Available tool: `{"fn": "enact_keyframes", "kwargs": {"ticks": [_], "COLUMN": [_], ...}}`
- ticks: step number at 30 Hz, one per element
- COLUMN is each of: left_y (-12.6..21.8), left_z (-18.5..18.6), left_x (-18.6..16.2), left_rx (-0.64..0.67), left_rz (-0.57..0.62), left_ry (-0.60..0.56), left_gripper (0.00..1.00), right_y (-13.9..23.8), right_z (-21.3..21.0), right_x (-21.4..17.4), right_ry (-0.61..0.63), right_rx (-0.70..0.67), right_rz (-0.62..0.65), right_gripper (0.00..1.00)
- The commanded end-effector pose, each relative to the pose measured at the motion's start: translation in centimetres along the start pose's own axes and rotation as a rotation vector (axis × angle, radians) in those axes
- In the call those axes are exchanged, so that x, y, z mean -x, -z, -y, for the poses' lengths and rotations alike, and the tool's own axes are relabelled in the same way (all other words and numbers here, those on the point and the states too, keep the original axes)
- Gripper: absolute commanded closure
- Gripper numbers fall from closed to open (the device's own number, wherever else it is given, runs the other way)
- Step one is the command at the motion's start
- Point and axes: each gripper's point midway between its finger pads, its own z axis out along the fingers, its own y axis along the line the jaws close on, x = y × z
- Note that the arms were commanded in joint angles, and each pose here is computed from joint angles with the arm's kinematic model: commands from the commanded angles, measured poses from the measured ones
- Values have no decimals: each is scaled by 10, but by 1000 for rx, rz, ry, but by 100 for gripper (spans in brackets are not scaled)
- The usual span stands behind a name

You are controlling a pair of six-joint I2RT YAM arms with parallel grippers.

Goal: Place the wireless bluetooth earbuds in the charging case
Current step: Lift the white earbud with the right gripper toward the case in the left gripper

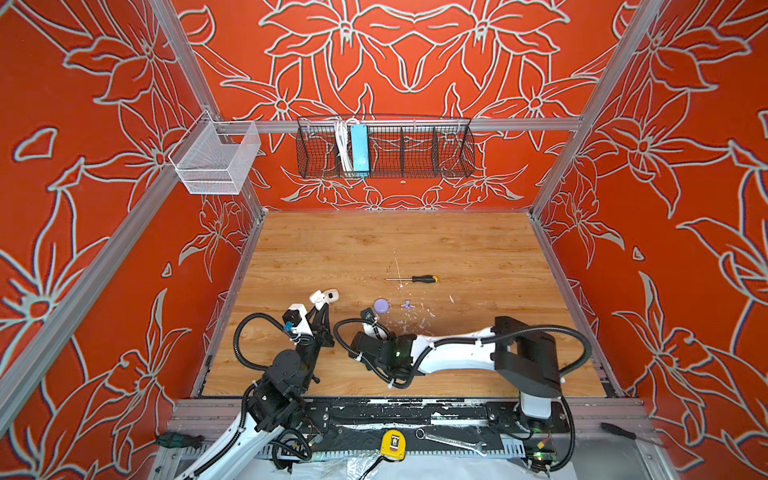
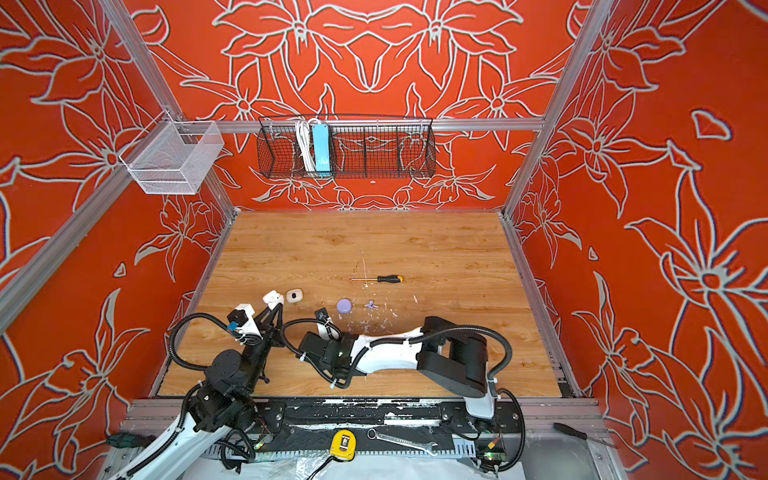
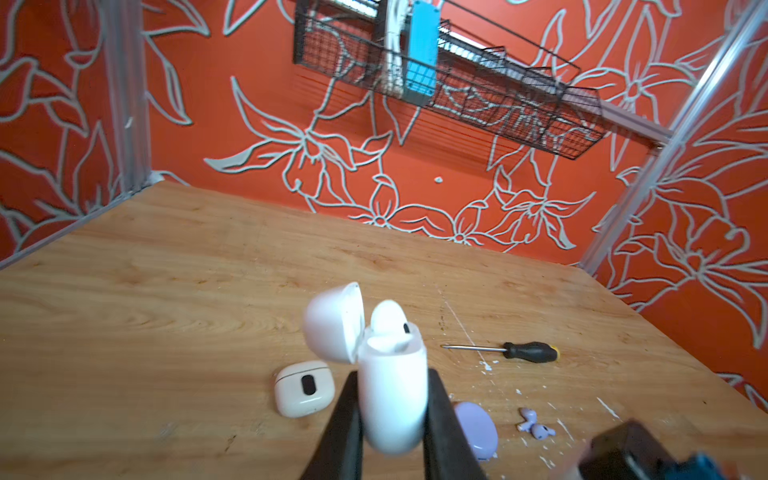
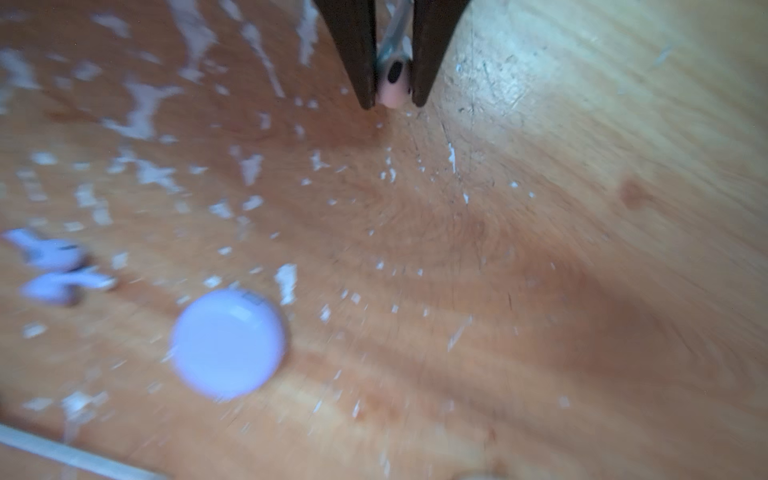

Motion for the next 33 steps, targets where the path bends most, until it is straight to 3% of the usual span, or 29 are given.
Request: {"fn": "enact_keyframes", "kwargs": {"ticks": [1,8,14,22,33], "left_y": [4,22,35,48,51], "left_z": [37,82,102,117,119], "left_x": [17,15,18,21,29], "left_rx": [-213,-493,-628,-728,-737], "left_rz": [88,151,186,221,245], "left_ry": [-46,-155,-210,-249,-216], "left_gripper": [100,100,100,100,100], "right_y": [48,165,227,245,237], "right_z": [10,7,-23,-62,-55], "right_x": [54,127,156,169,158], "right_ry": [-9,43,82,132,155], "right_rx": [-23,-28,64,163,222], "right_rz": [190,592,827,968,1023], "right_gripper": [88,91,93,93,94]}}
